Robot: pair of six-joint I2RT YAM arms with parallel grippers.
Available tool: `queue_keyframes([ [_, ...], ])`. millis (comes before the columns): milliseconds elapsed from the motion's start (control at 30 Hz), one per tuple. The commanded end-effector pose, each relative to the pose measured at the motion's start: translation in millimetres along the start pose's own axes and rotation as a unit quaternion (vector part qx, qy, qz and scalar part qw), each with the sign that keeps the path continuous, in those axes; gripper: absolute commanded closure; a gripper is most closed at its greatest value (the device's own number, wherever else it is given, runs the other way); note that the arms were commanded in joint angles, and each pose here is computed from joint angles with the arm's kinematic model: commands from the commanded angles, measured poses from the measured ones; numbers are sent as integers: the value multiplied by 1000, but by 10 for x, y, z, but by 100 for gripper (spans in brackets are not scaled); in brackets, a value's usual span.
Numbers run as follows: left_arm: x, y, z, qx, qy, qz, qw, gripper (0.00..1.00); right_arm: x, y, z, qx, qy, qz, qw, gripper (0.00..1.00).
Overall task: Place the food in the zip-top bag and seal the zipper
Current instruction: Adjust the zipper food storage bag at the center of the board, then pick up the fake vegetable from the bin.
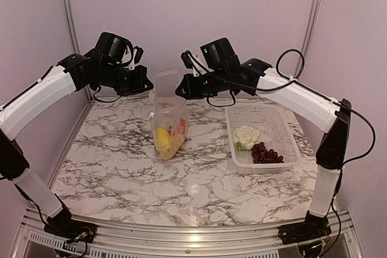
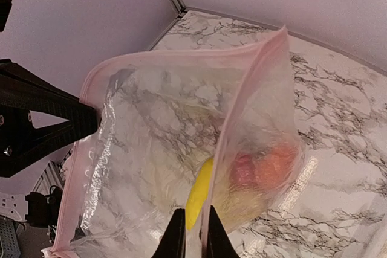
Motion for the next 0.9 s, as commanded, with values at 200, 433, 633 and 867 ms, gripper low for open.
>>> queue_keyframes([
  [200,-317,-361,-82,17,-13,-64,998,100,-412,-466,189,0,-88,-66,994,56],
  [433,-109,-183,8,19,-21,-27,999,100,-853,-448,-529,40,-45,-104,993,44],
  [633,119,41,32,-4,-6,25,1000,100,-1006,18,-1459,99,47,-57,992,41],
  [867,136,68,43,-2,-6,30,1000,100,-1236,577,-2330,189,132,-26,973,38],
])
Point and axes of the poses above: each gripper's point midway between its finger pads, its own x axis out along the fingers, its own z axis along the line the jaws close on, y = z × x, the point moved 3 cm from there along -x, back along the fingers, and after that the axes turned 5 degrees about -x, right-handed, at the moved point
